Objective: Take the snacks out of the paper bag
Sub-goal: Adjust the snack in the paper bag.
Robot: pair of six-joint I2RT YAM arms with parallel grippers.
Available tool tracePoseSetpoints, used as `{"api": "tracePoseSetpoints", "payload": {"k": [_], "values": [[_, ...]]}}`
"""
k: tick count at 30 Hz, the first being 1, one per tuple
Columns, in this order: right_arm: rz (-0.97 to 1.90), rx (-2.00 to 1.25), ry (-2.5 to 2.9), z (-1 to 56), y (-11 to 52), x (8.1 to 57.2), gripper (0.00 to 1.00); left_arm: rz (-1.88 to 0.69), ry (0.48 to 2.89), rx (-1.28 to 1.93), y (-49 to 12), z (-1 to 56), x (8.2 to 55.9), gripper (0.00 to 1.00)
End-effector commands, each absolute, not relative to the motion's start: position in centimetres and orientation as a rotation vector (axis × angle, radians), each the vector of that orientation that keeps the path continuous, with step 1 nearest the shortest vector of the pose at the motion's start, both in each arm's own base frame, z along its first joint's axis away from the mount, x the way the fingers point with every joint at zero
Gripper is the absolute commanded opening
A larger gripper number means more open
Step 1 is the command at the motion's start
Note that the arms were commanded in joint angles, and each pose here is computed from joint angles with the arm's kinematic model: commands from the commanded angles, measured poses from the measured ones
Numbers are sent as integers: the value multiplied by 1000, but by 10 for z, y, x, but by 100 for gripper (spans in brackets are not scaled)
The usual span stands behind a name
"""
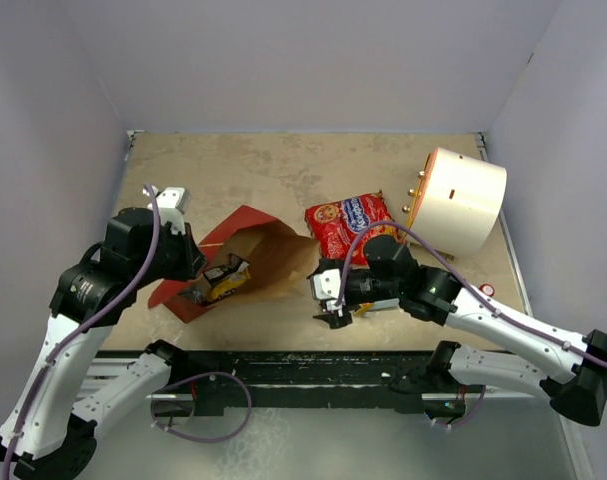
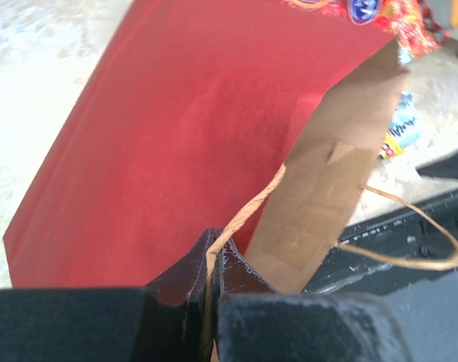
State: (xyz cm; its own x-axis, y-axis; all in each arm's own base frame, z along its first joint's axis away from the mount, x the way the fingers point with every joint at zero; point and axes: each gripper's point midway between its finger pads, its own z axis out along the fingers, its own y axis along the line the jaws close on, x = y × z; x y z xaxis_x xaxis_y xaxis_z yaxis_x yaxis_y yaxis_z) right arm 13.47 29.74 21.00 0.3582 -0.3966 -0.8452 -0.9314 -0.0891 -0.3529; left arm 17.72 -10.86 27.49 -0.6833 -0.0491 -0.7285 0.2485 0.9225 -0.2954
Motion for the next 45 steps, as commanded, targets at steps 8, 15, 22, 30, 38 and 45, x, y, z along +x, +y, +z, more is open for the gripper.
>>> {"api": "tracePoseSetpoints", "payload": {"k": [8,15,22,30,38,45], "values": [[769,-1585,1020,281,300,118,81,-515,2205,2,-109,290,187,0],[387,-960,1269,333,284,231,82,-705,2053,145,-140,332,191,0],[393,-1079,1233,329,319,243,76,-664,2008,115,-134,339,198,0],[554,-1589,901,266,389,163,67,-679,1878,163,-139,370,209,0],[567,-1486,967,261,400,169,72,-711,1852,227,-156,381,226,0],[457,-1563,915,275,373,164,78,-708,1860,222,-156,380,227,0]]}}
